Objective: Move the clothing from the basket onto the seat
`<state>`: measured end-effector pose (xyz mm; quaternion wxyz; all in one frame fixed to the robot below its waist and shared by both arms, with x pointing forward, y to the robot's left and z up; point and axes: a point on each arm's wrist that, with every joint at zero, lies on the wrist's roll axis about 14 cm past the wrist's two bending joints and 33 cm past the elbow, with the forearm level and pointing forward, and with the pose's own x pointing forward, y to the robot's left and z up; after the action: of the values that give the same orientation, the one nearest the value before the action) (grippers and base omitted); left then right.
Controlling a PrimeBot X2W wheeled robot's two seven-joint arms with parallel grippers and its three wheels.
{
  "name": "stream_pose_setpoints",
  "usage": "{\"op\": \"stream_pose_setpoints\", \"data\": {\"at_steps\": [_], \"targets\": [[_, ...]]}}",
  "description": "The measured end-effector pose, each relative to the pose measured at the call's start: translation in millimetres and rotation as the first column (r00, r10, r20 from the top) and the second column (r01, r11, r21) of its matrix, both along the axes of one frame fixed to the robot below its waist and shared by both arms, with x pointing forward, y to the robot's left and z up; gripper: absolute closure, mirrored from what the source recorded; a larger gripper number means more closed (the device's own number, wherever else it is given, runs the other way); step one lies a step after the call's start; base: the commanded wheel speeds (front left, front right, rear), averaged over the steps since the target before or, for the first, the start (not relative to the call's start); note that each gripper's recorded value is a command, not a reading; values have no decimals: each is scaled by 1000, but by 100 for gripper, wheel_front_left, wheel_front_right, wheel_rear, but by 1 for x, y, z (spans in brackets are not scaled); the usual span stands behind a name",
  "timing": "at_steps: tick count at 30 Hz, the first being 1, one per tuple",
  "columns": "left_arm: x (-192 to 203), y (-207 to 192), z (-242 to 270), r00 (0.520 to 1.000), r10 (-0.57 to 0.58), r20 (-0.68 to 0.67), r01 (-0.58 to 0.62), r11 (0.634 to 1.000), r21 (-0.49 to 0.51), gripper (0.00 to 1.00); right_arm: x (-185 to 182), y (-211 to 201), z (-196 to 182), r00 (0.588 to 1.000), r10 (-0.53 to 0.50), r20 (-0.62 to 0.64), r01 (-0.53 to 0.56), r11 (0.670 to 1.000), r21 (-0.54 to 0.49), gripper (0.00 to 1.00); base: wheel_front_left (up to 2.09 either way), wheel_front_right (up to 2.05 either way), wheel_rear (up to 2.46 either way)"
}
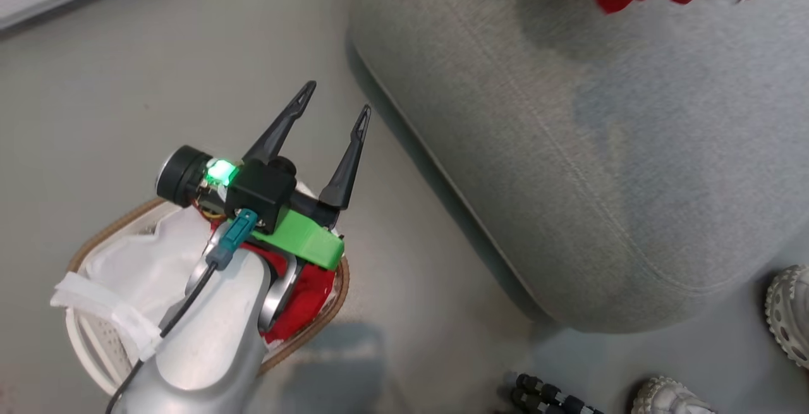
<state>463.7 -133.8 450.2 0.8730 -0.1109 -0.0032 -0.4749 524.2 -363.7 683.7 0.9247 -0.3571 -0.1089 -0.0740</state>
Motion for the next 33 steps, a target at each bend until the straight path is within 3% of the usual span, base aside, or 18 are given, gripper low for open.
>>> {"op": "stream_pose_setpoints", "data": {"at_steps": [5,9,19,23,26,27,28,29,33], "targets": [[14,9,-17,1000,16,-16,-16,1000,0,0,24,-28,-32,995,-82,-62,82,997,4,100,0,0,0],[24,19,-37,998,39,-42,-39,999,11,0,35,-53,-71,981,-160,-113,169,983,76,100,0,0,0],[28,45,-90,986,93,-138,-83,994,77,0,20,-56,-218,914,-207,-349,288,937,199,100,0,0,0],[31,51,-93,983,113,-147,-100,991,91,0,-1,-48,-246,897,-207,-390,319,915,247,85,0,0,0],[31,50,-87,983,117,-141,-104,990,91,0,-16,-46,-247,901,-214,-376,336,894,296,57,0,0,0],[30,49,-84,983,118,-138,-106,990,89,0,-24,-46,-247,902,-220,-373,343,887,308,52,0,0,0],[30,49,-80,983,120,-136,-108,990,86,0,-31,-47,-245,902,-225,-369,350,882,316,13,0,0,0],[29,48,-73,983,126,-131,-116,990,81,0,-44,-48,-242,903,-233,-362,357,875,327,0,0,0,0],[25,51,-61,981,146,-127,-137,988,77,0,-65,-41,-236,909,-231,-346,355,864,356,0,0,0,0]]}}
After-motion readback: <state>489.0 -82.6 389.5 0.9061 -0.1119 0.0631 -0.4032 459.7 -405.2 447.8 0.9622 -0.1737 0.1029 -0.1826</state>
